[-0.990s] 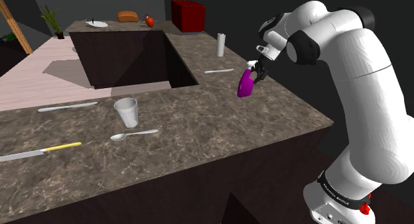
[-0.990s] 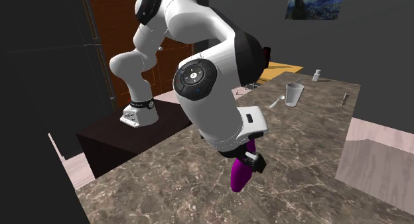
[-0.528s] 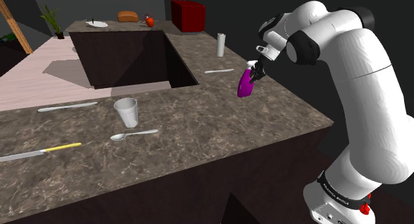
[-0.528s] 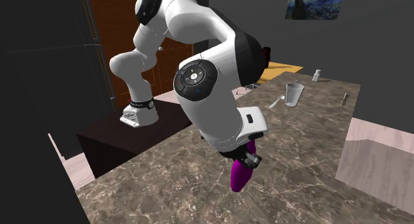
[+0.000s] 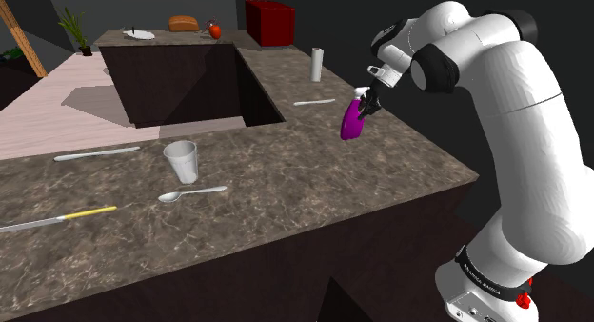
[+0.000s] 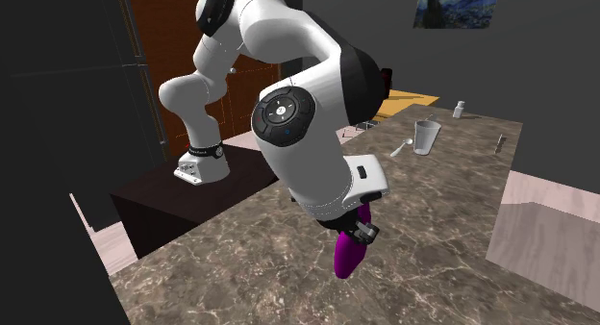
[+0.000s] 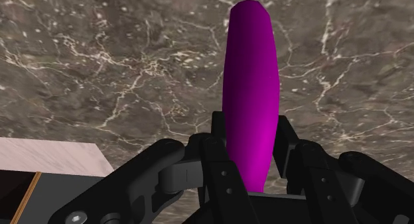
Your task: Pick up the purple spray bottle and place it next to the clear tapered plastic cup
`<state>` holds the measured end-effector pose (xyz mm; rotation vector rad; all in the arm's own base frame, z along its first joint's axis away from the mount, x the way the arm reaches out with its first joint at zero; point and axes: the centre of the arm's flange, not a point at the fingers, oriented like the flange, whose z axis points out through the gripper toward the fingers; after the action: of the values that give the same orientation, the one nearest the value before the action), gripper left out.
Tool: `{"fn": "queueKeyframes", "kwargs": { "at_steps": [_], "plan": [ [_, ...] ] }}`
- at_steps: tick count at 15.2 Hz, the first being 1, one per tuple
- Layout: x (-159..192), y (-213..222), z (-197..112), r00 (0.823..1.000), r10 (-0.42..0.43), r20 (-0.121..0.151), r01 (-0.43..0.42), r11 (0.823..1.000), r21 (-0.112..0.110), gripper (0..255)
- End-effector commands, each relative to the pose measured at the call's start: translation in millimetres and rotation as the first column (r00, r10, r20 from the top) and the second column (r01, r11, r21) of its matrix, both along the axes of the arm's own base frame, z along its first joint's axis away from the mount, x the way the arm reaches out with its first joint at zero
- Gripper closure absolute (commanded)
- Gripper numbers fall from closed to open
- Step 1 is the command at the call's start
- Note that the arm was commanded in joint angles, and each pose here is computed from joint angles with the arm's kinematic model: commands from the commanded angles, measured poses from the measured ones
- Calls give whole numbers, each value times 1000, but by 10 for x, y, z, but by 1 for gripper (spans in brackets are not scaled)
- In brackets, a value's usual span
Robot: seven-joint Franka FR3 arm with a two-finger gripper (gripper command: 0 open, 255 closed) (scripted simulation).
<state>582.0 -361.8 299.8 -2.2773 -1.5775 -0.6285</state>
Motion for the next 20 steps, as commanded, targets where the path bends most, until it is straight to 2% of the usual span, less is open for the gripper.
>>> {"fn": "queueKeyframes", "kwargs": {
  "at_steps": [1, 20],
  "plan": [
    [1, 1, 51, 1000, 0, 0, 0, 1000, 0, 255],
    [1, 1, 1054, 1000, 0, 0, 0, 1000, 0, 255]
  ]
}}
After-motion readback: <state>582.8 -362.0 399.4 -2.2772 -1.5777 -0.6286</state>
